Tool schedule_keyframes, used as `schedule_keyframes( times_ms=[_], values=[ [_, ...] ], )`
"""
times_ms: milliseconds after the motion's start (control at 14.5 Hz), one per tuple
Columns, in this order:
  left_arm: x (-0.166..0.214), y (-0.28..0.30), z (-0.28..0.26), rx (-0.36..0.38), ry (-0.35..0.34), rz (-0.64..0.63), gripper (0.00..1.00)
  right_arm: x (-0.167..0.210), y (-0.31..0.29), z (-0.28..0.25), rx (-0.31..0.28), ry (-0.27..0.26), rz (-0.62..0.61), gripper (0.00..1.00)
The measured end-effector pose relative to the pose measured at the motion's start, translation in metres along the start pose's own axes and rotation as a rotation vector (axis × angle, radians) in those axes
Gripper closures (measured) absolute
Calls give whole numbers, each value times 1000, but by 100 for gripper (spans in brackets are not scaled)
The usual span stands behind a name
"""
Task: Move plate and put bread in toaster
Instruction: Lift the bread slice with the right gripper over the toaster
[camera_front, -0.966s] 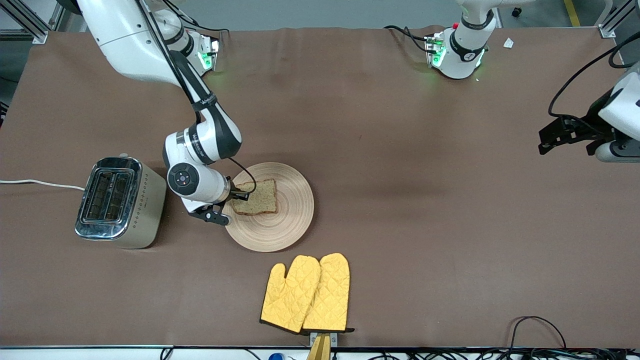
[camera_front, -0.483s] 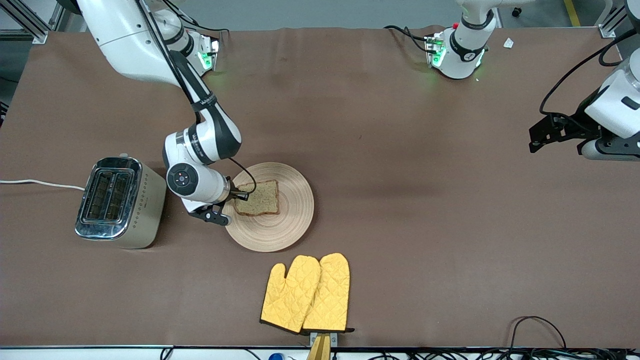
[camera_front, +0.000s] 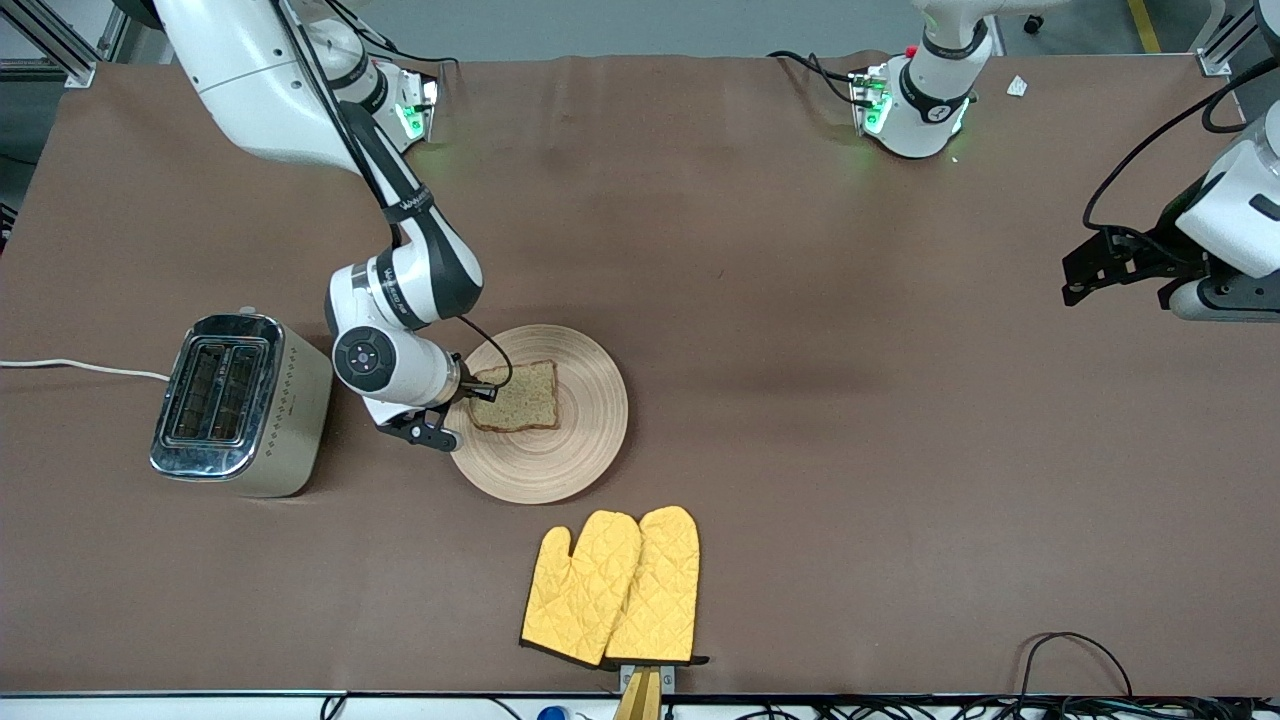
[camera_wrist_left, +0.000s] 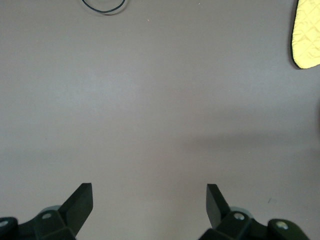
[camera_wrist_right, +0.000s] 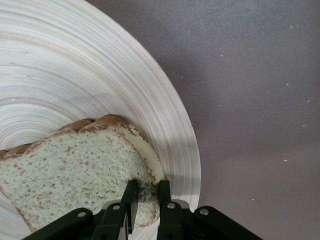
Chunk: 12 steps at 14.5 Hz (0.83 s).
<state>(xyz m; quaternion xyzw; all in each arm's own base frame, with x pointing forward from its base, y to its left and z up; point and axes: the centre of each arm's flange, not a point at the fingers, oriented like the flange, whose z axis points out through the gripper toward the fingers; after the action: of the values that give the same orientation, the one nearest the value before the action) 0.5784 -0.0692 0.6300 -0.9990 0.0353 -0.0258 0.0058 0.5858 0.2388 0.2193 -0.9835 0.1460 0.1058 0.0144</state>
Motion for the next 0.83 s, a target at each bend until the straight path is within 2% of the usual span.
schedule_keyframes(
  times_ms=[138, 207, 345, 690, 828],
  values=[
    [0, 0, 0, 0, 0, -1, 0, 0, 0, 0, 0, 0, 0, 88],
    [0, 0, 0, 0, 0, -1, 0, 0, 0, 0, 0, 0, 0, 88],
    [0, 0, -1, 0, 1, -1, 0, 0, 0, 0, 0, 0, 1, 98],
    [0, -1, -1, 0, 2, -3, 0, 1, 0, -2, -1, -2, 1, 98],
    [0, 0, -1, 0, 2, -2, 0, 3, -3, -17, -20, -34, -1, 98]
  ],
)
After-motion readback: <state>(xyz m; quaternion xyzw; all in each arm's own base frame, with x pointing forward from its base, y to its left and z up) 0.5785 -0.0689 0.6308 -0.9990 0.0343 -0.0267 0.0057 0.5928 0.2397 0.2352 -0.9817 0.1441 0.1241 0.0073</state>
